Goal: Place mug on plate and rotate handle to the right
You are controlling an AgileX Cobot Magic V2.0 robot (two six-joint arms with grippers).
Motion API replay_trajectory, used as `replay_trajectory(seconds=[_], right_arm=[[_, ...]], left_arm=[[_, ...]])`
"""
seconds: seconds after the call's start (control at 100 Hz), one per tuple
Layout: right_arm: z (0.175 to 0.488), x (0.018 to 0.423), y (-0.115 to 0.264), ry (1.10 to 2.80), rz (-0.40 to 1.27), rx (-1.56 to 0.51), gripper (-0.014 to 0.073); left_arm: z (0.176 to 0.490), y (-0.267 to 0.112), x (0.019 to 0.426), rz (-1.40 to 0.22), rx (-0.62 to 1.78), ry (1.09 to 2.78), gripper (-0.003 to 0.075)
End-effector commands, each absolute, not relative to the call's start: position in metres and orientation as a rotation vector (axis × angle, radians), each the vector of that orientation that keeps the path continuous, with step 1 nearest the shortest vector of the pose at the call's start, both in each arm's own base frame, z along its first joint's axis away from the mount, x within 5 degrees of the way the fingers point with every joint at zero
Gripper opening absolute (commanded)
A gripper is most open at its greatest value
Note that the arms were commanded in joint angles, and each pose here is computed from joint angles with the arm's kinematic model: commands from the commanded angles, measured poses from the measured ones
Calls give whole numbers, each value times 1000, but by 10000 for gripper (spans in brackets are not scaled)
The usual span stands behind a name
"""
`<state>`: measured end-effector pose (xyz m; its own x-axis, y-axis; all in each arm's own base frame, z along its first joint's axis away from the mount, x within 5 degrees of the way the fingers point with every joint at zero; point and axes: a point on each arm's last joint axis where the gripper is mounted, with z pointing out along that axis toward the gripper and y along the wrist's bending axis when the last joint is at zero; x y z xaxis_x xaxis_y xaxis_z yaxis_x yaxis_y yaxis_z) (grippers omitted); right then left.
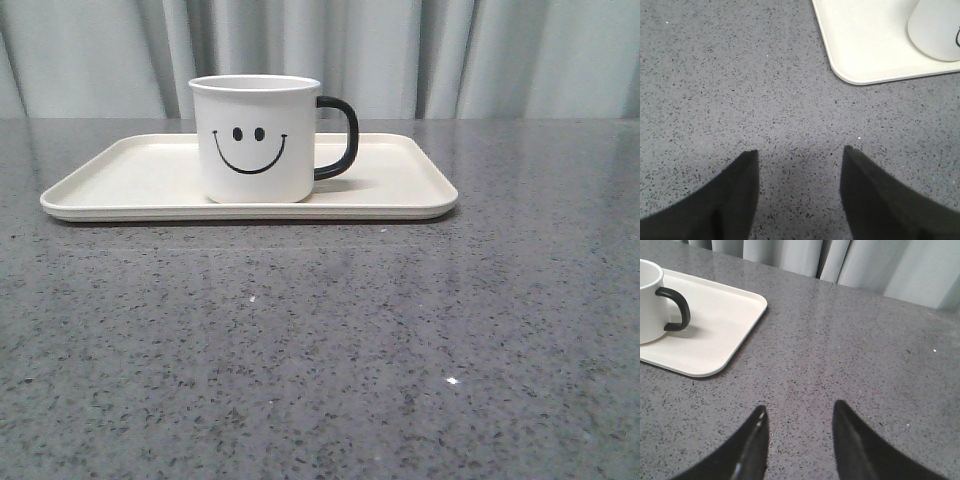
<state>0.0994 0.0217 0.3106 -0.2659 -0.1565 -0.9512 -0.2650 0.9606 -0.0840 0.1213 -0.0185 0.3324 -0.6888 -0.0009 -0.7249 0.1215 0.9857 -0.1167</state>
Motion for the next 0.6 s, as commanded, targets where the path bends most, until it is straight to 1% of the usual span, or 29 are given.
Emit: replay_trajectory(seconds=[0.0,0.03,0.05,0.07,0.08,0.09,0.15,0.17,0.59], right_arm=[[325,101,19,1756,95,-251,174],[325,101,19,1756,97,-250,111],[325,101,19,1756,99,-249,74],[325,101,19,1756,100,-248,50],[325,101,19,1756,103,-246,15],[325,101,19,1756,103,-246,15],[325,101,20,1756,113,-241,-74],[325,101,20,1757,119,-238,-65],[323,101,21,1781,134,-248,-65]], left_arm=[[346,-19,124,-215,72,2227,247],[346,-19,124,-215,72,2227,194],[346,-19,124,-215,72,2227,172],[346,-19,124,-215,72,2227,139],[346,-19,124,-215,72,2227,118],[346,-19,124,-215,72,2227,106],[346,-19,124,-215,71,2225,9],[346,-19,124,-215,71,2223,-20],[347,-19,125,-214,70,2219,-20]])
